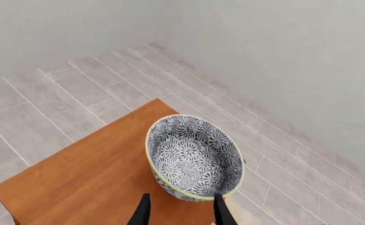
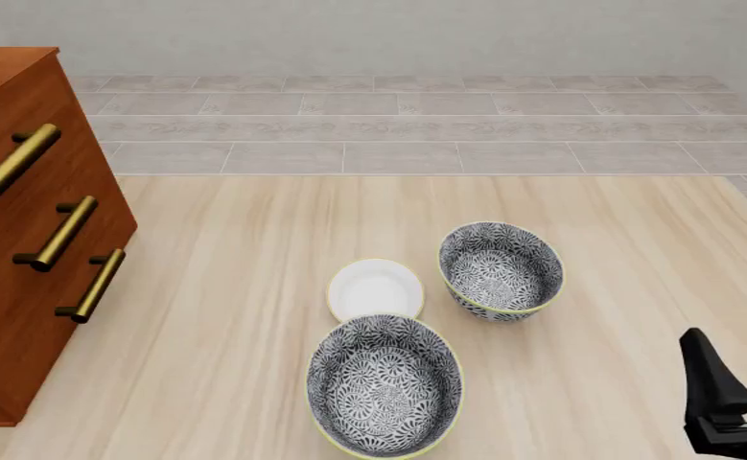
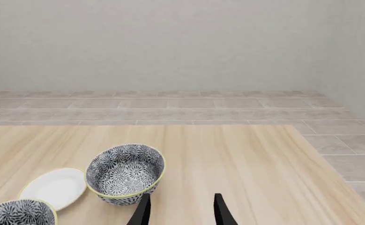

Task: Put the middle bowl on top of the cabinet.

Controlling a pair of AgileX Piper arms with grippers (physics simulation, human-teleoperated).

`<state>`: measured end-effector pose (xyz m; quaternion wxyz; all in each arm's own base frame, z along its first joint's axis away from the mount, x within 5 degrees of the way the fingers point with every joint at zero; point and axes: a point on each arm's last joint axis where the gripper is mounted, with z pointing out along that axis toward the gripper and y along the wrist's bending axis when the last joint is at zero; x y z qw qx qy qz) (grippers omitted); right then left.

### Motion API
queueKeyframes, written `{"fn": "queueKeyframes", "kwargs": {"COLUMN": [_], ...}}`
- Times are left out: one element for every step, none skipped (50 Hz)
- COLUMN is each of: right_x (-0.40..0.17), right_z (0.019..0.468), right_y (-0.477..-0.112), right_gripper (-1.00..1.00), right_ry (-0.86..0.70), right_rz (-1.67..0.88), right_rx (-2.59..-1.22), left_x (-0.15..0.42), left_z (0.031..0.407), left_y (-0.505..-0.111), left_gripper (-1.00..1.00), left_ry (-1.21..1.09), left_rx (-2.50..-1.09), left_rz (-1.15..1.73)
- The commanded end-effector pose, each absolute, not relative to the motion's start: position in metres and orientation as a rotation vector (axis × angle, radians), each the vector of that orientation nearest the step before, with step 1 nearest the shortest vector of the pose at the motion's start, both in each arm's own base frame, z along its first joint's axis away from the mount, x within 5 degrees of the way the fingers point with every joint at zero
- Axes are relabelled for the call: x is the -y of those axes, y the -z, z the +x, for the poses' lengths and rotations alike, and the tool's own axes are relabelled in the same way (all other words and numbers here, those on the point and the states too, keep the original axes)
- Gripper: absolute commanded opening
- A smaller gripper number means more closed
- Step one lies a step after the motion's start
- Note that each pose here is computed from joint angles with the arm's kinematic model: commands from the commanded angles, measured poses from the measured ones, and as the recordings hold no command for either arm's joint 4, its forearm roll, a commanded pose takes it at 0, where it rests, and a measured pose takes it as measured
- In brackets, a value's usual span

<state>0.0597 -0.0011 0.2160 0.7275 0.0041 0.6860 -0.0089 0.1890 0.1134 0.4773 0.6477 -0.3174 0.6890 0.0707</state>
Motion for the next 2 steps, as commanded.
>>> {"fn": "queueKeyframes", "kwargs": {"right_x": [0.001, 0.001], "right_z": [0.0598, 0.0597], "right_y": [-0.2159, -0.2161], "right_gripper": [1.0, 1.0], "right_ry": [0.019, 0.018], "right_rz": [0.008, 0.009], "right_rx": [-1.512, -1.512], "left_x": [-0.0989, -0.0976], "left_z": [0.1749, 0.1734], "left_y": [-0.4855, -0.4861], "left_gripper": [1.0, 1.0], "left_ry": [-0.142, -0.142], "left_rx": [-1.548, -1.547], "left_rz": [-0.691, -0.688]}}
